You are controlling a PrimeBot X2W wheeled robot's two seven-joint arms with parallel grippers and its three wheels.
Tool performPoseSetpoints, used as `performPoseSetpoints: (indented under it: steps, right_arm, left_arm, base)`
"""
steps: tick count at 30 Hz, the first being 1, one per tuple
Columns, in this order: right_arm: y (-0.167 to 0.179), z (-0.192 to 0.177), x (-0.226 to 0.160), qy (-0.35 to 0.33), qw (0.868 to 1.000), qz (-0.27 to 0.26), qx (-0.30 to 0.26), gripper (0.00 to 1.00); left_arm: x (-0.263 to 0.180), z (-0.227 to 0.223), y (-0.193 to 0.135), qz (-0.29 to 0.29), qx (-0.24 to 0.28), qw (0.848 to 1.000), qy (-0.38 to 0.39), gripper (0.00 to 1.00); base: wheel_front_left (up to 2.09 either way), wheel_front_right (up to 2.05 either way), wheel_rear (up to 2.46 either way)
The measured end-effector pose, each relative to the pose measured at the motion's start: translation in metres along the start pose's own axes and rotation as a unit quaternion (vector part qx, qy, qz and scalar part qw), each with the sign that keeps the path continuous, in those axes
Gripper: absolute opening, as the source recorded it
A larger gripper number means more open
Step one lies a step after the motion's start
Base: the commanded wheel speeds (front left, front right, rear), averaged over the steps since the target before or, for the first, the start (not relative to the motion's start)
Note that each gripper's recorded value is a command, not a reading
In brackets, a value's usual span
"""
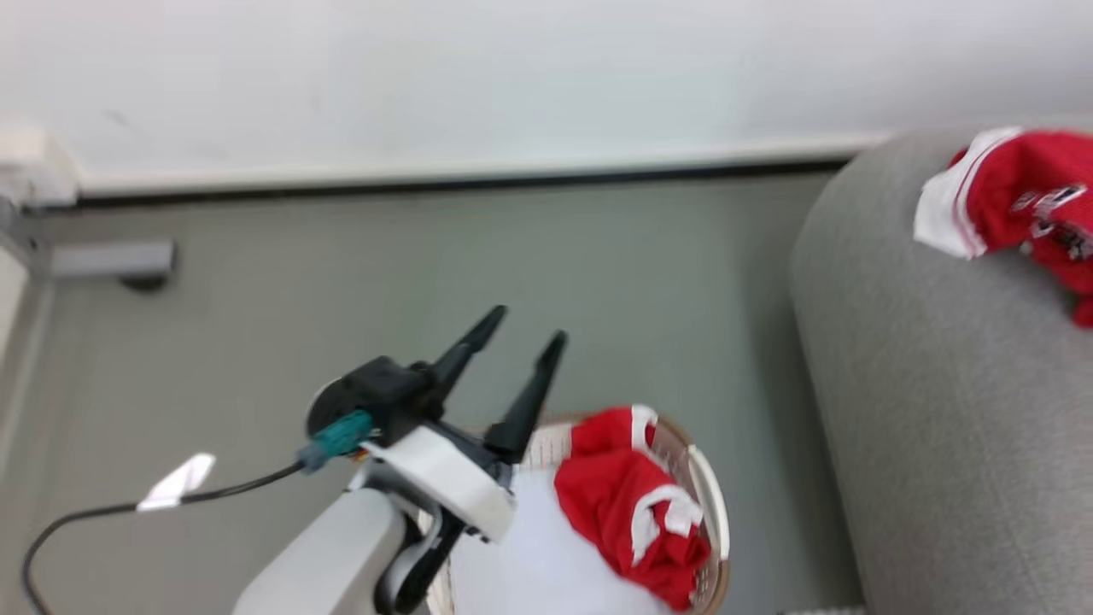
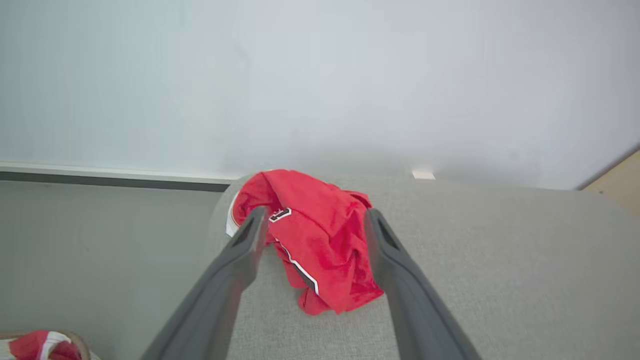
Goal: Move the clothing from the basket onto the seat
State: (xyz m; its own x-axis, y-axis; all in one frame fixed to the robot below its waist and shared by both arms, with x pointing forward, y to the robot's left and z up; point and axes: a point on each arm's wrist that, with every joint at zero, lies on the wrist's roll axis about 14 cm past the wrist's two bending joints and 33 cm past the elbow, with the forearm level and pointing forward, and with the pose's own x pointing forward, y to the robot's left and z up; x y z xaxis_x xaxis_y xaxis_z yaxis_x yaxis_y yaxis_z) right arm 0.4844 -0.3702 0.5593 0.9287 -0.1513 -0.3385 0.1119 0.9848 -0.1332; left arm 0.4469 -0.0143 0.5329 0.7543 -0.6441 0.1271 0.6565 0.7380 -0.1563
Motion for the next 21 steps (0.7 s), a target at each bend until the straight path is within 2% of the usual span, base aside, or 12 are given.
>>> performPoseSetpoints:
  steps: [4, 8, 12, 14, 21]
  right_arm:
    - [0.015, 0.046, -0.039, -0.11, 0.993, 0.035, 0.012, 1.0]
    - [0.034, 0.069, -0.071, -0.208, 0.974, 0.065, 0.061, 1.0]
    - [0.073, 0.061, -0.087, -0.256, 0.957, 0.103, 0.093, 1.0]
    - [0.094, 0.053, -0.094, -0.273, 0.946, 0.12, 0.127, 1.0]
    - [0.156, -0.007, -0.113, -0.269, 0.94, 0.159, 0.14, 1.0]
  left_arm:
    - [-0.017, 0.037, 0.009, 0.041, 0.023, 0.998, -0.038, 1.0]
    - [-0.045, 0.067, 0.03, 0.101, 0.041, 0.991, -0.072, 1.0]
    - [-0.088, 0.078, 0.067, 0.183, 0.062, 0.978, -0.079, 1.0]
    - [-0.108, 0.079, 0.081, 0.217, 0.061, 0.971, -0.082, 1.0]
    - [-0.161, 0.071, 0.105, 0.298, 0.066, 0.949, -0.08, 1.0]
  base:
    - [0.0, 0.0, 0.0]
    - [0.0, 0.0, 0.0]
    - [0.0, 0.0, 0.0]
    - [0.0, 0.0, 0.0]
    - [0.0, 0.0, 0.0]
